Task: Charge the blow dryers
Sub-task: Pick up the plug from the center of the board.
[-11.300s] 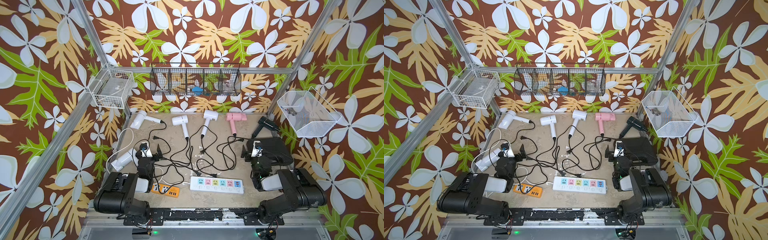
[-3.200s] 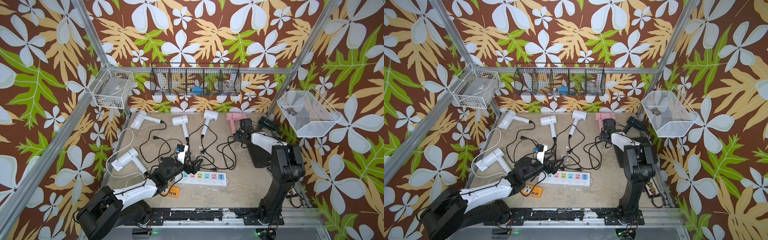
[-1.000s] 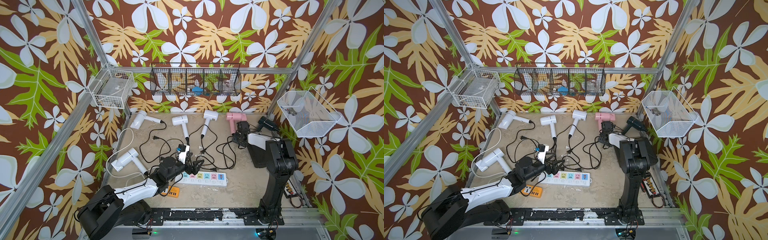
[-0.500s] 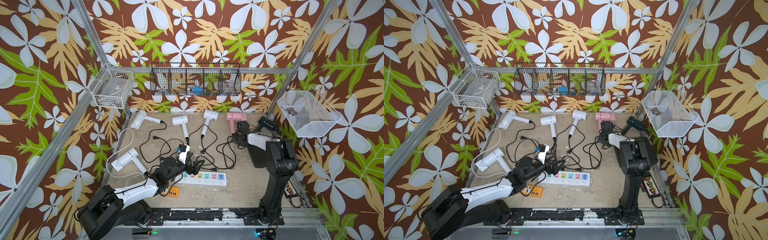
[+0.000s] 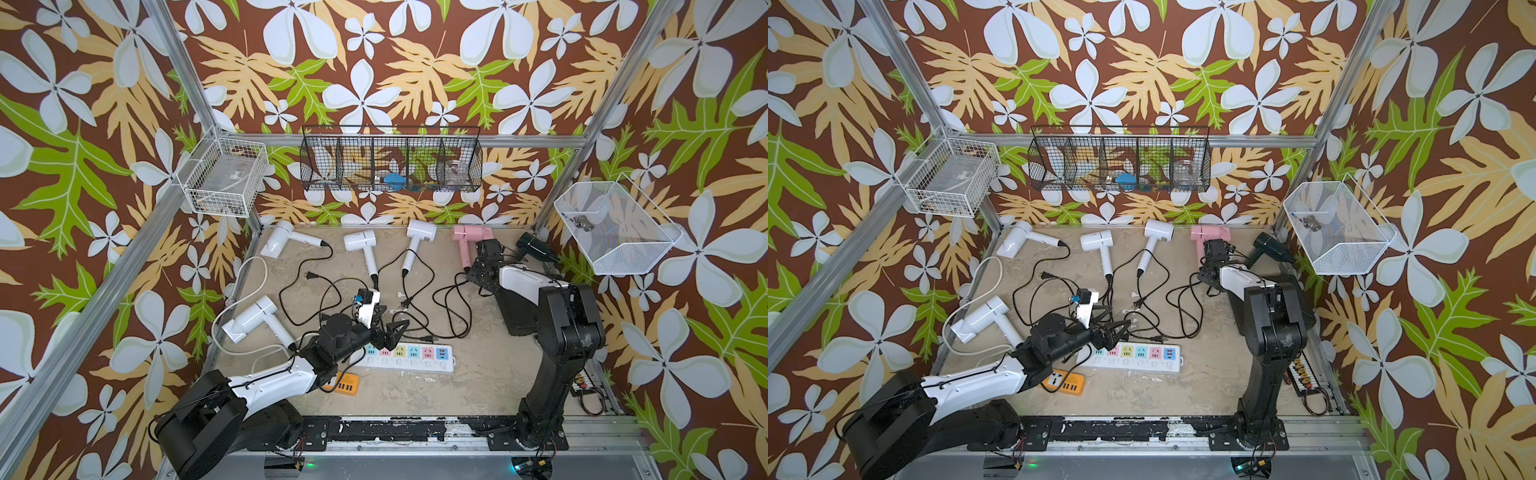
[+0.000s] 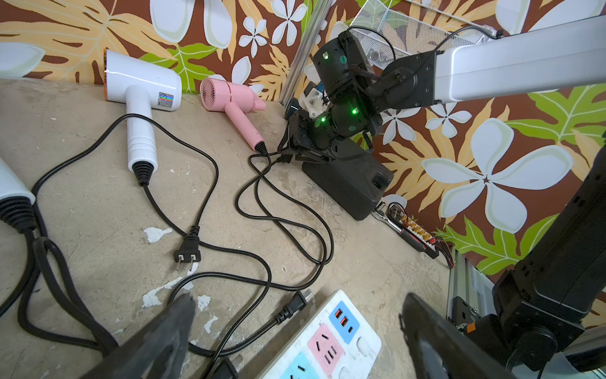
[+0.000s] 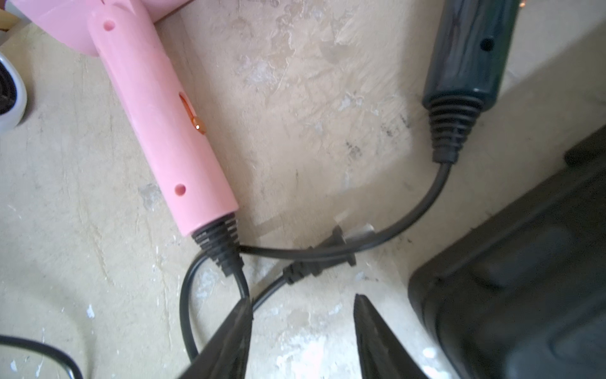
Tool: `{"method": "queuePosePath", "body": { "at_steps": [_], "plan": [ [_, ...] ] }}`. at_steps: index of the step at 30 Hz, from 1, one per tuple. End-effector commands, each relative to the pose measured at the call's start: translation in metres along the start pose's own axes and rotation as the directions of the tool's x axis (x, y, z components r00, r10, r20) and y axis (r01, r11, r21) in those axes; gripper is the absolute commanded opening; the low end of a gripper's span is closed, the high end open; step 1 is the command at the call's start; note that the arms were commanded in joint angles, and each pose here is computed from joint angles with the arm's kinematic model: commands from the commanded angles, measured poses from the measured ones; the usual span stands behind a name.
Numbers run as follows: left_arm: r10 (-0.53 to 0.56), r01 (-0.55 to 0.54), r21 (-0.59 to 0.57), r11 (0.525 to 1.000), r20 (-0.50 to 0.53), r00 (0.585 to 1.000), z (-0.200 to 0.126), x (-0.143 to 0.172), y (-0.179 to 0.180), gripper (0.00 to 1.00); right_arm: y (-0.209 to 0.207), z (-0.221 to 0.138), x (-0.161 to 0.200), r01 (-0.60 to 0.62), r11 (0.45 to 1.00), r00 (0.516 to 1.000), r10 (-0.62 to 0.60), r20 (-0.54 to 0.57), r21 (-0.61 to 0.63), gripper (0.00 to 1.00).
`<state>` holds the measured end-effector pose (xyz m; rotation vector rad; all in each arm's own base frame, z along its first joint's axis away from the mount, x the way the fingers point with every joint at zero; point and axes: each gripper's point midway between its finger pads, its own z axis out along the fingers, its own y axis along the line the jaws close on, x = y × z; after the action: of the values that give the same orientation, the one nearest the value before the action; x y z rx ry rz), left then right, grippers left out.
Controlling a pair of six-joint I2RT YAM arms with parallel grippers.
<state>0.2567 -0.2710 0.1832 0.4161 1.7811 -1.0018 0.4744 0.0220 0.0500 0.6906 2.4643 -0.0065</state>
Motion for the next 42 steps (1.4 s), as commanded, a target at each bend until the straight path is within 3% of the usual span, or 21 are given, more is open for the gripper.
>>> {"method": "queuePosePath", "body": {
  "at_steps": [1,18,26,35,42],
  "plan": [
    [0.014,-0.015,0.018,1.0,0.019,1.0,0.0,-0.007,-0.005,1.0,-0.003,0.007,0.005,-0.01,0.999,0.999,0.011,-0.034,0.034,0.52],
    [0.015,-0.015,0.024,1.0,0.022,1.0,0.0,-0.008,-0.007,1.0,-0.016,0.03,0.04,-0.007,0.995,0.991,0.02,-0.13,0.096,0.48],
    [0.017,-0.017,0.024,1.0,0.022,1.0,0.0,-0.007,-0.007,1.0,-0.01,0.025,0.036,-0.015,0.997,0.991,0.025,-0.132,0.074,0.47],
    [0.016,-0.017,0.031,0.999,0.022,1.0,0.0,-0.007,-0.009,1.0,0.002,0.027,0.044,-0.024,0.997,0.987,0.035,-0.157,0.076,0.53],
    [0.02,-0.021,0.035,0.999,0.031,0.999,-0.002,-0.01,-0.011,1.0,-0.004,0.027,0.068,0.017,0.991,0.981,0.01,-0.195,0.132,0.45]
  ]
}}
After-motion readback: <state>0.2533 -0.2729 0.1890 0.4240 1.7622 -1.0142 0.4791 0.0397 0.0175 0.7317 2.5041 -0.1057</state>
